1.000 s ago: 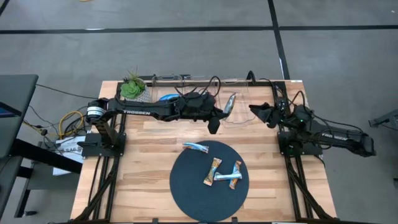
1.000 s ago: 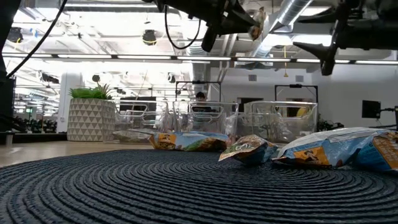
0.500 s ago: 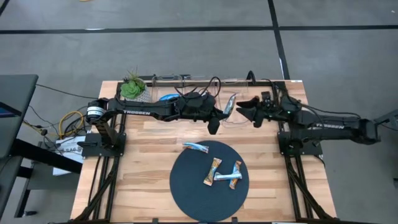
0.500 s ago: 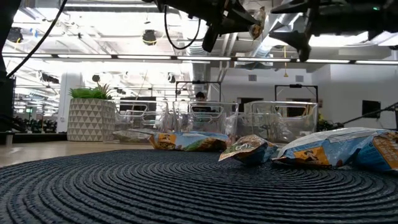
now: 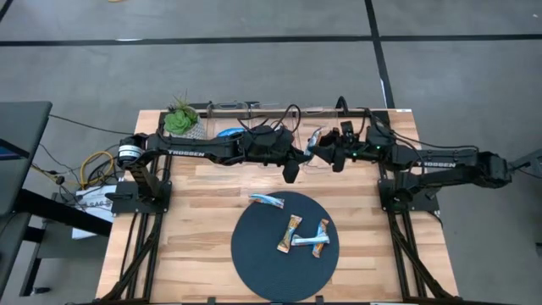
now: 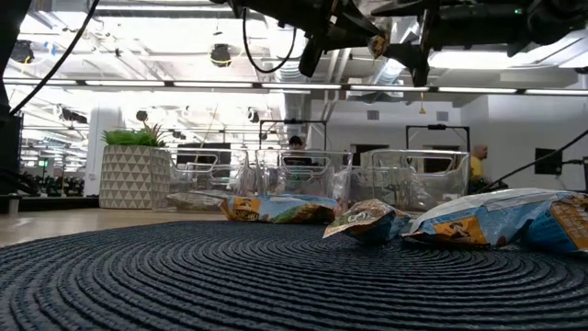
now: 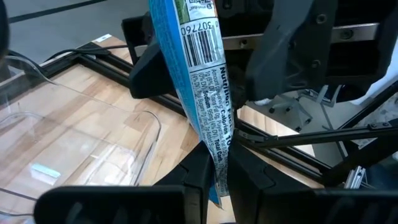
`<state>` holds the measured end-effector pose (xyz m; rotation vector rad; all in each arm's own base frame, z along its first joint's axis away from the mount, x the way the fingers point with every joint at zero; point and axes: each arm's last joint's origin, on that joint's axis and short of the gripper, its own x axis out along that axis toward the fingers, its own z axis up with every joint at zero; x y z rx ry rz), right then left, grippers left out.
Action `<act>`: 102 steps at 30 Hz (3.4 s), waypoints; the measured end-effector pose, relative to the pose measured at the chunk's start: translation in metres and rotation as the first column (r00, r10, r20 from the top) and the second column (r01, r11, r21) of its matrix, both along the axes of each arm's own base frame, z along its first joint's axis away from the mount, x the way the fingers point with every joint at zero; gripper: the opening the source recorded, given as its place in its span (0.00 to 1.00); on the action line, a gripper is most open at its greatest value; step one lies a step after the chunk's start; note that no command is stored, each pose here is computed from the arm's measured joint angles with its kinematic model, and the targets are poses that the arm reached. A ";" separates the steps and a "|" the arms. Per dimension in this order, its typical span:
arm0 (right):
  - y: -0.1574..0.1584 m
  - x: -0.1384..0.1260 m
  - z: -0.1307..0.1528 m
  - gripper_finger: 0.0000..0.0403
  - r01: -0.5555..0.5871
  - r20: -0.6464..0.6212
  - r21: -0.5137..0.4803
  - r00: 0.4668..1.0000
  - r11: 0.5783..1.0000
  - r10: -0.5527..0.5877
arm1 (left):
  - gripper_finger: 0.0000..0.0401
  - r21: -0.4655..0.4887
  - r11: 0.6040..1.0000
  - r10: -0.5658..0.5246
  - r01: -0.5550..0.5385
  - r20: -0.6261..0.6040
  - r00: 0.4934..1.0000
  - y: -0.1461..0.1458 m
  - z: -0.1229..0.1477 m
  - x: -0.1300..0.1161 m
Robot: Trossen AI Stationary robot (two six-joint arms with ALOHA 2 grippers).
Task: Pick and place Granola Bars by type
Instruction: Put the yellow granola bar into the right transparent bin
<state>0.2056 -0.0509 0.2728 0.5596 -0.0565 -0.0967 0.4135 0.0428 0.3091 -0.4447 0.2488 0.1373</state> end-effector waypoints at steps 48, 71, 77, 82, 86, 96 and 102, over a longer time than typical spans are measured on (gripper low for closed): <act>-0.041 -0.018 -0.022 0.12 0.034 -0.303 -0.337 0.942 0.941 -0.143 | 0.70 -0.084 0.995 0.037 -0.058 -0.227 0.973 0.019 -0.021 -0.011; -0.072 0.022 -0.036 0.12 -0.482 -0.941 -0.251 0.325 0.840 -0.094 | 0.68 -0.097 0.993 0.041 -0.066 -0.245 0.969 0.018 -0.023 -0.012; -0.081 0.038 -0.052 0.12 -0.530 -0.972 -0.163 0.229 0.832 -0.045 | 0.68 -0.096 0.993 0.042 -0.067 -0.245 0.969 0.018 -0.023 -0.012; -0.084 0.045 -0.064 0.12 -0.558 -0.983 -0.121 0.183 0.821 -0.020 | 0.68 -0.096 0.993 0.042 -0.068 -0.245 0.969 0.018 -0.023 -0.012; -0.086 0.048 -0.075 0.12 -0.571 -0.990 -0.077 0.139 0.817 0.004 | 0.68 -0.096 0.993 0.042 -0.068 -0.245 0.969 0.018 -0.023 -0.012; -0.084 0.052 -0.089 0.12 -0.592 -0.996 -0.014 0.083 0.806 0.043 | 0.68 -0.089 0.994 0.045 -0.069 -0.246 0.968 0.019 -0.023 -0.012; -0.080 0.054 -0.089 0.12 -0.611 -0.995 -0.019 0.086 0.792 0.043 | 0.68 -0.084 0.994 0.044 -0.067 -0.246 0.968 0.019 -0.023 -0.012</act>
